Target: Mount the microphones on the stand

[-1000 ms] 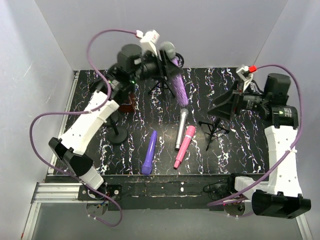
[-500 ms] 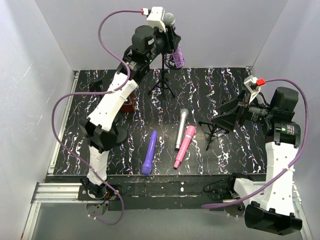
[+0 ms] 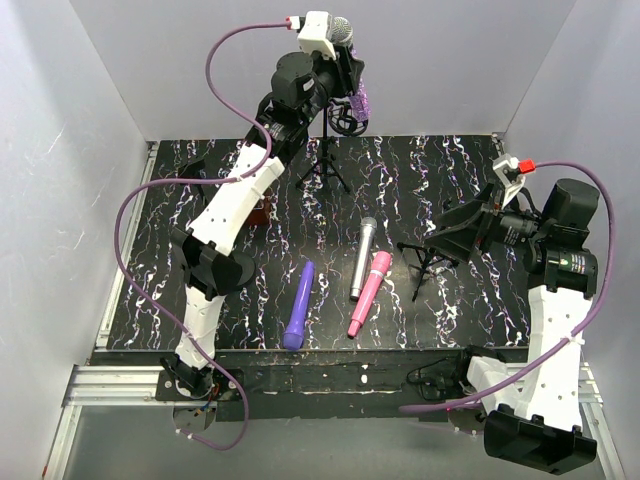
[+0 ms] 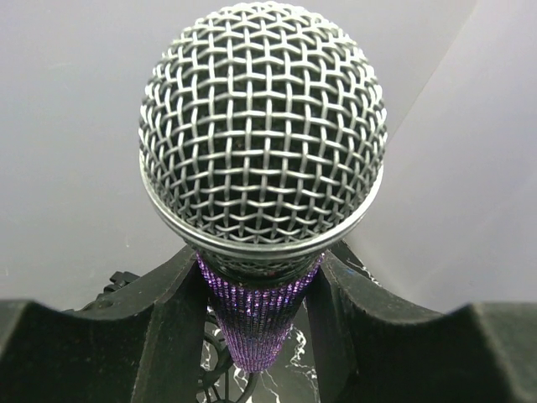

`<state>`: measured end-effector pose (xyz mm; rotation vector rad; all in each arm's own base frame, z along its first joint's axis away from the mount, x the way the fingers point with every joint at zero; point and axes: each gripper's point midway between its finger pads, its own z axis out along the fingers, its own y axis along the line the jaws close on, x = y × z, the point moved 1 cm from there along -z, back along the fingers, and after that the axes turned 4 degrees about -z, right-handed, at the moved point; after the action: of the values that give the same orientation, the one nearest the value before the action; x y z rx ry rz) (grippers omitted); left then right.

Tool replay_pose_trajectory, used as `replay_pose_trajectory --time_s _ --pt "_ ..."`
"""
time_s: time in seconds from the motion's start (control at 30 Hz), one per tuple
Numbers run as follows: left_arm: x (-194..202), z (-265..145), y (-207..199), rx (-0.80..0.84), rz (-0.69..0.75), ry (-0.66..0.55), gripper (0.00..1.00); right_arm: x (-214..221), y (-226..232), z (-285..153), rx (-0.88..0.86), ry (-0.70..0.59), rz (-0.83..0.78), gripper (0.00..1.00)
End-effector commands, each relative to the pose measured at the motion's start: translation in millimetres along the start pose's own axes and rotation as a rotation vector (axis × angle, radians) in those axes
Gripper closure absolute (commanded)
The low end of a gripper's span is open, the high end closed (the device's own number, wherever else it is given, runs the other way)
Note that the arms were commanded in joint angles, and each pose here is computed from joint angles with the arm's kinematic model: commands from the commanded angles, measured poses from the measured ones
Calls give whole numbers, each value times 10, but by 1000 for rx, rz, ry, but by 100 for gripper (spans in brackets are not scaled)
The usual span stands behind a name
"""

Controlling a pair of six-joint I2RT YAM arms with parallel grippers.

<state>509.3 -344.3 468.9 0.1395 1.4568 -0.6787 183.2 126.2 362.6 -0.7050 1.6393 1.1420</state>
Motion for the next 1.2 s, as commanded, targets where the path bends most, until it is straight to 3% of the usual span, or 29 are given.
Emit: replay_pose_trajectory --time_s 0.0,0.6,0.9,1.17 --pt "-740 -188 -124 25 33 -190 100 -69 55 -10 -33 -17 -34 12" --pt "-98 -10 170 -33 226 -50 100 -95 32 -27 -36 -26 -14 12" --pt "324 22 249 17 471 61 100 -79 12 -30 -30 -28 -11 12" --pt "856 48 390 18 467 181 100 -82 7 -36 -27 -30 -15 12"
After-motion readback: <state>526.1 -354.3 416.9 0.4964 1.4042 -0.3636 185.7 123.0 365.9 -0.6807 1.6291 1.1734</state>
